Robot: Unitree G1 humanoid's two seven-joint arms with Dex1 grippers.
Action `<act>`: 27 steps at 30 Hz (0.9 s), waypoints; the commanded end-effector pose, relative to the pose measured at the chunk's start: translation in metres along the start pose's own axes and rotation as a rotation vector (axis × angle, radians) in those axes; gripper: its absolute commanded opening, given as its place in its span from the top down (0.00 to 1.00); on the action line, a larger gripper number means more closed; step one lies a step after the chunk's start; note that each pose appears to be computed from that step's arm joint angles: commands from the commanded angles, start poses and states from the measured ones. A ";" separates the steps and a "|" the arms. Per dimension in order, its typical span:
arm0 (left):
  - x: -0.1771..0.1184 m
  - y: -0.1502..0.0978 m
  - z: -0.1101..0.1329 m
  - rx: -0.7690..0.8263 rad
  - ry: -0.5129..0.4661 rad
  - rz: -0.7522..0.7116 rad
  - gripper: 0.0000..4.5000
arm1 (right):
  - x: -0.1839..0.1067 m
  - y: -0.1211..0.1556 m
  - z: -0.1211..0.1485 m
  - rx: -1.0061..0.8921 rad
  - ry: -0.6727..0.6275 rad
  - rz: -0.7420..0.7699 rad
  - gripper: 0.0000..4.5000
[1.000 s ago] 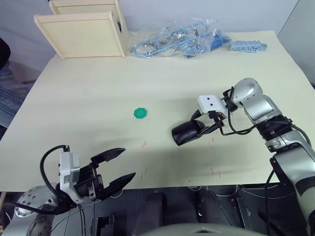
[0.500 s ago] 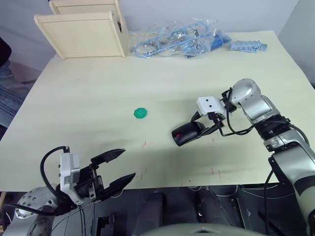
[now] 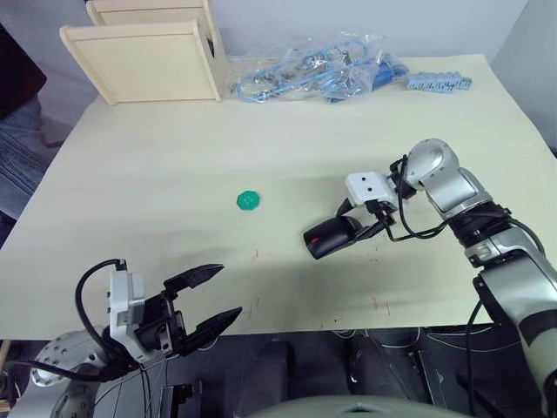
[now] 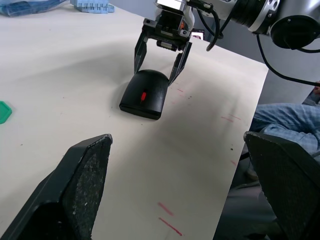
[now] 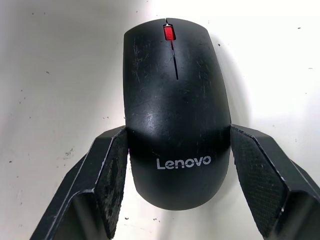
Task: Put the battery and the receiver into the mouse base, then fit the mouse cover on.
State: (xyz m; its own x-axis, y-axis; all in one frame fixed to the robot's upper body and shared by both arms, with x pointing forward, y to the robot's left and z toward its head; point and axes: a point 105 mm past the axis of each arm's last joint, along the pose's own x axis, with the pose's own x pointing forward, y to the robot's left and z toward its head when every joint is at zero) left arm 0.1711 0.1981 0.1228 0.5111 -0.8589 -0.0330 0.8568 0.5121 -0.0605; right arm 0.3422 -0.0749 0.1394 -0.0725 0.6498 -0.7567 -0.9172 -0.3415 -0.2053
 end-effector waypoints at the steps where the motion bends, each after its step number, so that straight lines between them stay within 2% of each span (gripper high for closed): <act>1: 0.001 -0.003 0.006 0.040 -0.007 -0.013 0.00 | -0.004 -0.006 0.011 -0.056 0.014 -0.006 0.31; 27: 0.001 -0.001 0.006 0.047 -0.008 -0.014 0.00 | -0.001 0.003 0.005 -0.003 0.033 -0.035 0.31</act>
State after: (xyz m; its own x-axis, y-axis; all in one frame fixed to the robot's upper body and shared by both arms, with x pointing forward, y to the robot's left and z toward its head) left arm 0.1728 0.1975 0.1243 0.5096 -0.8599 -0.0313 0.8588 0.5105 -0.0432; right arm 0.3393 -0.0728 0.1401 -0.0325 0.6353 -0.7716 -0.9228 -0.3155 -0.2210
